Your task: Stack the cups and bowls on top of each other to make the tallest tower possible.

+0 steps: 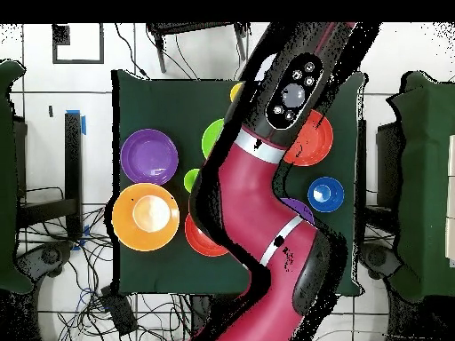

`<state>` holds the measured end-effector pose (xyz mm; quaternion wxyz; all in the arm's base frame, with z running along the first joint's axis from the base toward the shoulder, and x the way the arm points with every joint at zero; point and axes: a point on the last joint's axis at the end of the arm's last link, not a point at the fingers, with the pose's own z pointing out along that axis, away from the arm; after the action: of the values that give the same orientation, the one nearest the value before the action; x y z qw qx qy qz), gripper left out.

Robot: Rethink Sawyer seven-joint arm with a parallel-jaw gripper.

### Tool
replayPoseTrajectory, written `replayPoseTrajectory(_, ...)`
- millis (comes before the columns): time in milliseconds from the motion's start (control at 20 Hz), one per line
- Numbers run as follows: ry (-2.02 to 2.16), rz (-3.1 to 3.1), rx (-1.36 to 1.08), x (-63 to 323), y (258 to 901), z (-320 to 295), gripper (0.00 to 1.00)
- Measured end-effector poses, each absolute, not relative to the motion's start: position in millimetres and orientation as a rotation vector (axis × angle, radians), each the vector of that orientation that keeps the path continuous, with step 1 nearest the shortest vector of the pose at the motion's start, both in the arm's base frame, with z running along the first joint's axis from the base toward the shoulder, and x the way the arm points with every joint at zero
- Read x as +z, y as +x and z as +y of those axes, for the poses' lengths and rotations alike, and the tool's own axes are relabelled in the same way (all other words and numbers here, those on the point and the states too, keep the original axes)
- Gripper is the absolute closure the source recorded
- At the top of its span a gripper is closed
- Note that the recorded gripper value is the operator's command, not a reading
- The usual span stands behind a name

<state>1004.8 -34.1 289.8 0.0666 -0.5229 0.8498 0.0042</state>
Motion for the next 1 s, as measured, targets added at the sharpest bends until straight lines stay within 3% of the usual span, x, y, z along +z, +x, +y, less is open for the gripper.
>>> replayPoseTrajectory(600, -1.676, 2.551, 0.121, 333.9, 982.4, -19.0, 1.00)
replayPoseTrajectory(1000, -1.706, 2.533, 0.119, 342.8, 977.7, -16.2, 1.00)
